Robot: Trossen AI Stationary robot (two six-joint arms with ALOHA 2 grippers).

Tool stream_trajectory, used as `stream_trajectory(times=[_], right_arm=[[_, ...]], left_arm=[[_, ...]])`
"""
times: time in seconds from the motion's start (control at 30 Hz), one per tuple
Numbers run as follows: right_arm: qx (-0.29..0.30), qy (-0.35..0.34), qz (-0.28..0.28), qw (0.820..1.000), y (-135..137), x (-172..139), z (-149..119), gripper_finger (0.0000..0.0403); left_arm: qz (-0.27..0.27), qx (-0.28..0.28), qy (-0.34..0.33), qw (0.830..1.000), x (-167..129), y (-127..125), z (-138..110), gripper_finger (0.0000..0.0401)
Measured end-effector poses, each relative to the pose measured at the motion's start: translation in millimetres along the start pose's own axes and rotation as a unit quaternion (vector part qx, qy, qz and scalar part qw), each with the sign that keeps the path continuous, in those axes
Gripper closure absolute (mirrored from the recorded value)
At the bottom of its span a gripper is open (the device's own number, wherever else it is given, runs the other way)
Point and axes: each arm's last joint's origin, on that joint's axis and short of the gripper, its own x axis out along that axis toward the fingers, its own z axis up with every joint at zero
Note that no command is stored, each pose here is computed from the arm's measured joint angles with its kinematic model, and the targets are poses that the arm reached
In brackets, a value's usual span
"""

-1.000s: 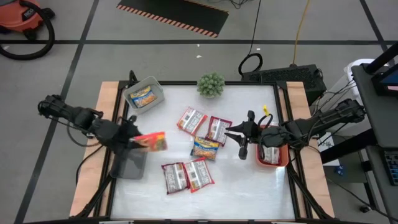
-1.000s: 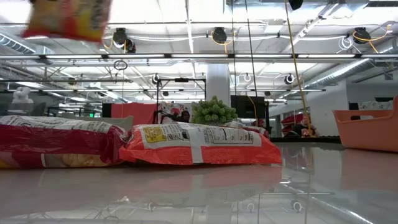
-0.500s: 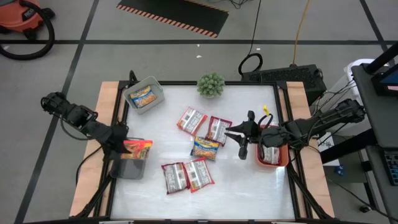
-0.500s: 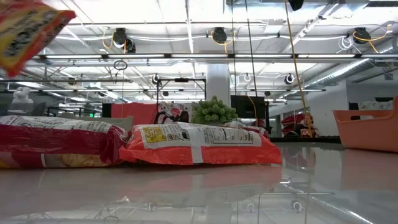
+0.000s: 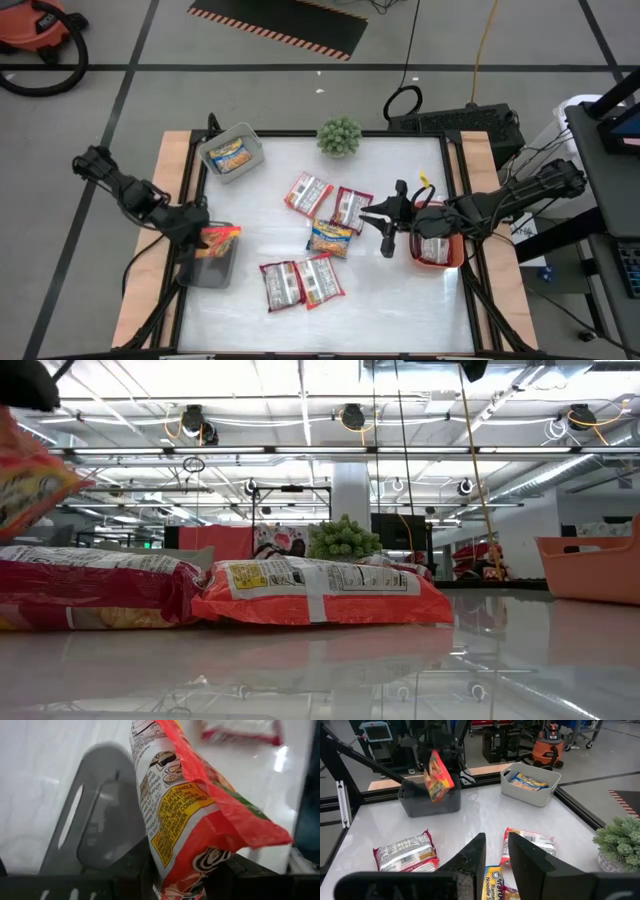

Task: Sort Maruchan noodles
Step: Put the orange bag into the black bin

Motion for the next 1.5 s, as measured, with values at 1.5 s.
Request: stream_trajectory(times=[1.5], right_arm=[[0.004, -0.009, 0.002, 1.0, 0.4, 0.1, 2.1, 0.0323]], left_arm=[[0.1, 0.038, -0.109, 0.988, -48.3, 4.1, 9.3, 0.0192]])
